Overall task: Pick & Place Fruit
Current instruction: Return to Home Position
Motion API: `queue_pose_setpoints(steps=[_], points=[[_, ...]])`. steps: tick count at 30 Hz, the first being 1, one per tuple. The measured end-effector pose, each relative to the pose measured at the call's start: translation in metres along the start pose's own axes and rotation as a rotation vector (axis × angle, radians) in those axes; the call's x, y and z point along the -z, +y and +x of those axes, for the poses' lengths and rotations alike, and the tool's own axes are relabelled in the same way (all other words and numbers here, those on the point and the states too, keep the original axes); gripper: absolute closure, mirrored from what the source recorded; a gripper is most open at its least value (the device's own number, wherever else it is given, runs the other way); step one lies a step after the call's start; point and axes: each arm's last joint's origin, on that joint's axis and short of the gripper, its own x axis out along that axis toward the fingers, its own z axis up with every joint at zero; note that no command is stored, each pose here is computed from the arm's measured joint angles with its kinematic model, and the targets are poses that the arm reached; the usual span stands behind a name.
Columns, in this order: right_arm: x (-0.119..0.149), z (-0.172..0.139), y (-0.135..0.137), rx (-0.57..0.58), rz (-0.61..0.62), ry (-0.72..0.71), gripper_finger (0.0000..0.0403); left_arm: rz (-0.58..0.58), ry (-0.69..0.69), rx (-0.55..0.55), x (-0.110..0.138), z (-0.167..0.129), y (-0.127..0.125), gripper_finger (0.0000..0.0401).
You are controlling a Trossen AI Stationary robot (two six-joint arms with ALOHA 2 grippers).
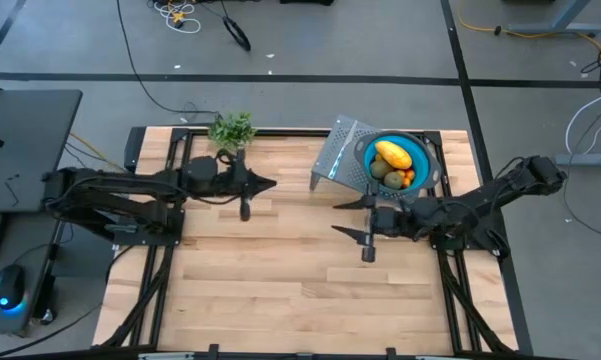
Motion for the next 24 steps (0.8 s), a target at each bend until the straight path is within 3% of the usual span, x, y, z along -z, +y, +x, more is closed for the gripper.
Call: queue_pose_setpoints(steps=[5, 14, 18, 24], points=[[-0.007, -0.017, 0.0, -0.065, 0.029, 0.032, 0.022, -0.046, -0.077, -0.023, 0.003, -0.021, -0.004, 0.0392], [-0.003, -0.045, -0.004, -0.129, 0.068, 0.195, 0.0369, -0.052, -0.138, 0.036, 0.013, -0.052, -0.016, 0.0391], [-0.004, -0.06, -0.006, -0.161, 0.057, 0.232, 0.0385, -0.058, -0.2, 0.041, 0.021, -0.066, -0.019, 0.0395], [0.006, -0.085, -0.017, -0.103, 0.068, 0.191, 0.0386, -0.058, -0.244, 0.026, 0.03, -0.073, -0.019, 0.0392]])
